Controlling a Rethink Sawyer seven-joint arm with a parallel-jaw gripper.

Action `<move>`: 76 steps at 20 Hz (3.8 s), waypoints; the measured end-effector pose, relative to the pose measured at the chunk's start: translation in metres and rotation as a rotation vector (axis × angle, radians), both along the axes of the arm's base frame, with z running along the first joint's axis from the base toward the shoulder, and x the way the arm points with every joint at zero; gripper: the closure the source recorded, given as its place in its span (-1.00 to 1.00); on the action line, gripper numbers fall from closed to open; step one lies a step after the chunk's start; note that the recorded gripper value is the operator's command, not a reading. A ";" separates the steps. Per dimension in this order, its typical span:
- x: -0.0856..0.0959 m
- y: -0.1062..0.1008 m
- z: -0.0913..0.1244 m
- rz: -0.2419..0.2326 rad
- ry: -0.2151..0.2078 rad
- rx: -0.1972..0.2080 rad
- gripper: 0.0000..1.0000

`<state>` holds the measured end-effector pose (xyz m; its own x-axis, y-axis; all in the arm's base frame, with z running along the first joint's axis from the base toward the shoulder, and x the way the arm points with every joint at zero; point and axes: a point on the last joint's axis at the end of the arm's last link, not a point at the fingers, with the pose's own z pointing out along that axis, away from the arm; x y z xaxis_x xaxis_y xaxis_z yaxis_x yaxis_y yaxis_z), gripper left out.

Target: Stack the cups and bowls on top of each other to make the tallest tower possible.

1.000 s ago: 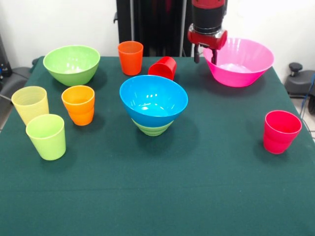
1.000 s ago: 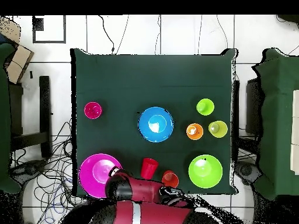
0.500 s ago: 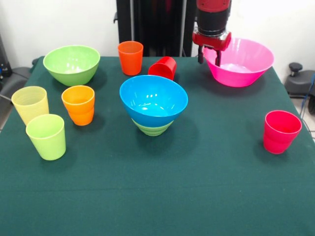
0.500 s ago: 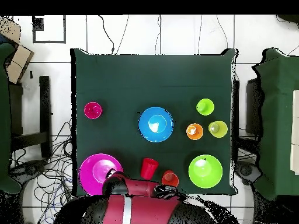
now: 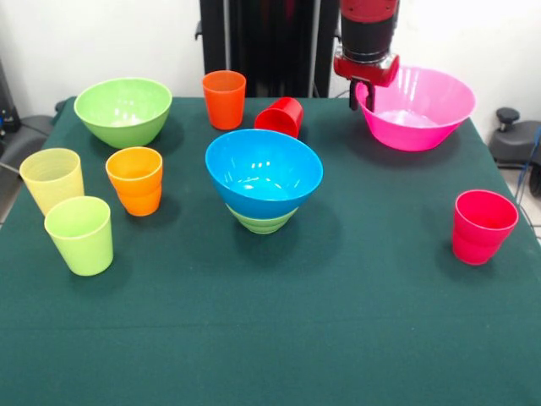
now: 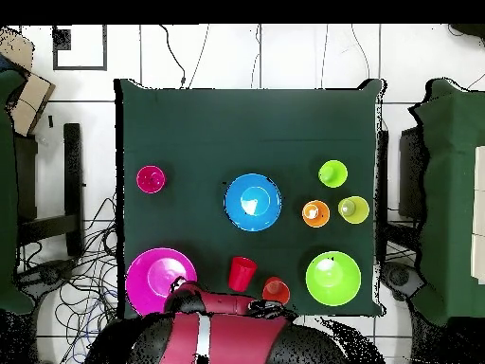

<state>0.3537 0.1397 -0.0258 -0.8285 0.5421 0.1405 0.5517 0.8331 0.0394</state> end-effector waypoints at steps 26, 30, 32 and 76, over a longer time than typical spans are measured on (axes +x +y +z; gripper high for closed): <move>0.041 -0.017 0.022 -0.059 -0.089 0.023 1.00; 0.052 -0.020 0.030 -0.067 -0.117 0.029 1.00; 0.057 -0.020 0.033 -0.070 -0.130 0.034 1.00; 0.191 -0.066 0.184 -0.118 -0.386 0.173 1.00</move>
